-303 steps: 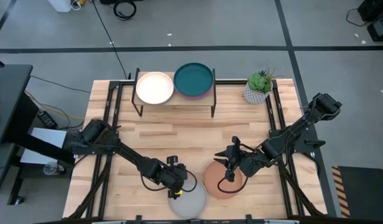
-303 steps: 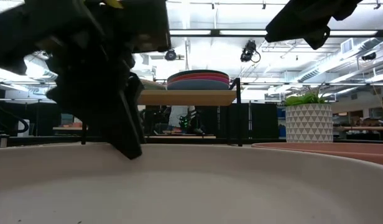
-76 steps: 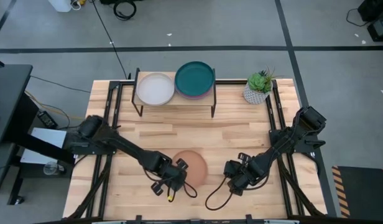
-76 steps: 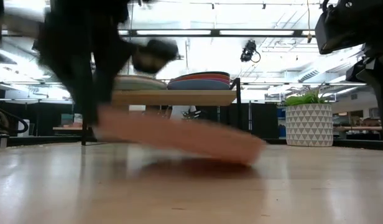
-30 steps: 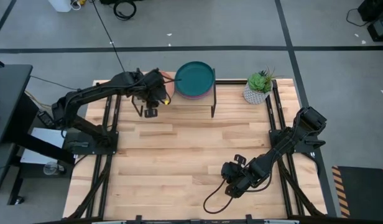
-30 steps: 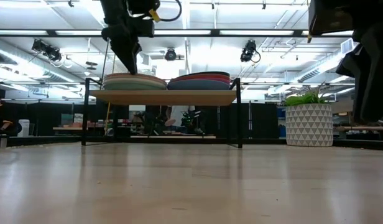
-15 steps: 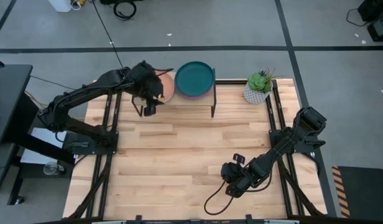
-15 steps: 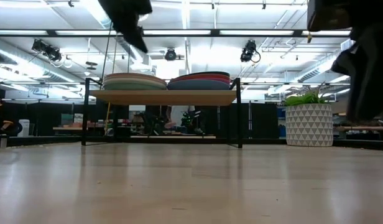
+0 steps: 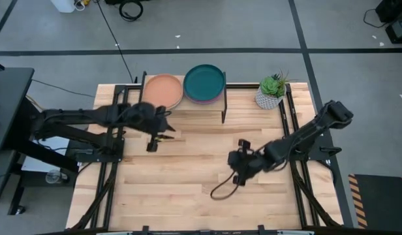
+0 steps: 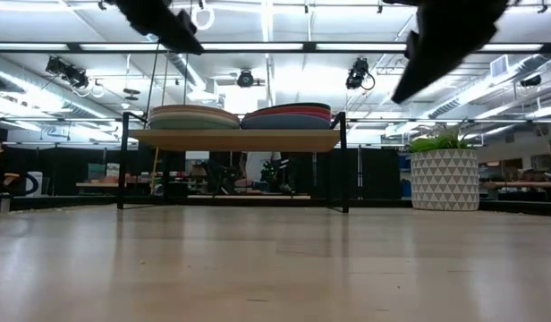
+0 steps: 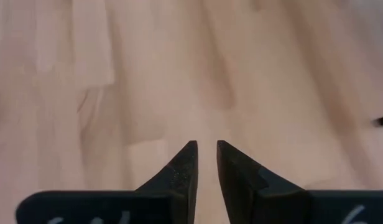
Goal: Place and stack plates onto a shelf
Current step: Return to Home Position
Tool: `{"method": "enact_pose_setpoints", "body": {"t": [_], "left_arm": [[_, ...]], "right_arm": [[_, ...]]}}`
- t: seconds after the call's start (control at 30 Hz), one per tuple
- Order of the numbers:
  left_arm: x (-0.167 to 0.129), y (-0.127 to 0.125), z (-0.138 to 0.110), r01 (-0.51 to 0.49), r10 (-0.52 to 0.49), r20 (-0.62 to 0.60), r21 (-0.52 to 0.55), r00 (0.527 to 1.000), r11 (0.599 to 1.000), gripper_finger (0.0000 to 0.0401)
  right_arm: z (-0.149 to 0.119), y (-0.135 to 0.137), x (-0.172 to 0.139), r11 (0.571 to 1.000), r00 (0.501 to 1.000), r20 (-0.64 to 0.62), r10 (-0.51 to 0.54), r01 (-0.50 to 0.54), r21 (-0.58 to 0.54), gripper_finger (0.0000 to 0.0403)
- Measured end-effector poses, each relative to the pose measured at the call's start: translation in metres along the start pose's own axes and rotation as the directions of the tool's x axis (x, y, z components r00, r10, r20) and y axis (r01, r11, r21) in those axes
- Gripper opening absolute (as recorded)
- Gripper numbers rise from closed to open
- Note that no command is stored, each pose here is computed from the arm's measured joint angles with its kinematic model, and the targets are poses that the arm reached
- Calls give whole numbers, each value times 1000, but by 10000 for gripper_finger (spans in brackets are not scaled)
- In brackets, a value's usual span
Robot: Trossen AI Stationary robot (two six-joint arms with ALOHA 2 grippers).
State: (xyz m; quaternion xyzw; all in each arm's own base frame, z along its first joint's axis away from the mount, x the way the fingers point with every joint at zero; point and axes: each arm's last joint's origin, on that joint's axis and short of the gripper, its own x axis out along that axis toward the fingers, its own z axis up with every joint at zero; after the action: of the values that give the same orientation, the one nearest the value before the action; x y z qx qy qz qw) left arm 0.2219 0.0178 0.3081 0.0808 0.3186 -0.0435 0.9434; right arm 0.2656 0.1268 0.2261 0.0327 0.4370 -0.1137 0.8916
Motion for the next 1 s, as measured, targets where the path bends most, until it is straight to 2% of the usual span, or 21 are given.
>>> {"method": "enact_pose_setpoints", "body": {"t": [0.1, 0.2, 0.33, 0.43, 0.63, 0.87, 1.0], "left_arm": [[-1, -13, -18, -4, 5, 83, -13, 997, 1000, 141], [-2, -24, -35, 12, -5, 150, -44, 989, 999, 141], [-1, -36, -62, 12, 1, 173, -77, 985, 997, 141], [2, -44, -81, 5, 13, 186, -97, 983, 995, 141], [5, -51, -116, -29, 58, 215, -136, 975, 990, 141], [-1, -52, -129, -25, 86, 374, -163, 924, 986, 141], [-7, -50, -134, -102, 165, 428, -167, 889, 981, 141]], "right_arm": [[2, -23, -7, 1000, 998, 68, 5, -5, -4, 58], [-8, -49, -10, 1000, 992, 129, -1, -2, 21, 49], [-29, -83, -15, 993, 971, 237, -13, -16, 119, 41], [-48, -102, -18, 982, 946, 323, 2, -64, 180, 38], [-82, -126, -19, 961, 871, 490, 32, -162, 225, 38], [-106, -144, -21, 936, 790, 613, -8, -210, 283, 38], [-113, -151, -22, 934, 758, 650, -44, -200, 296, 38]]}}
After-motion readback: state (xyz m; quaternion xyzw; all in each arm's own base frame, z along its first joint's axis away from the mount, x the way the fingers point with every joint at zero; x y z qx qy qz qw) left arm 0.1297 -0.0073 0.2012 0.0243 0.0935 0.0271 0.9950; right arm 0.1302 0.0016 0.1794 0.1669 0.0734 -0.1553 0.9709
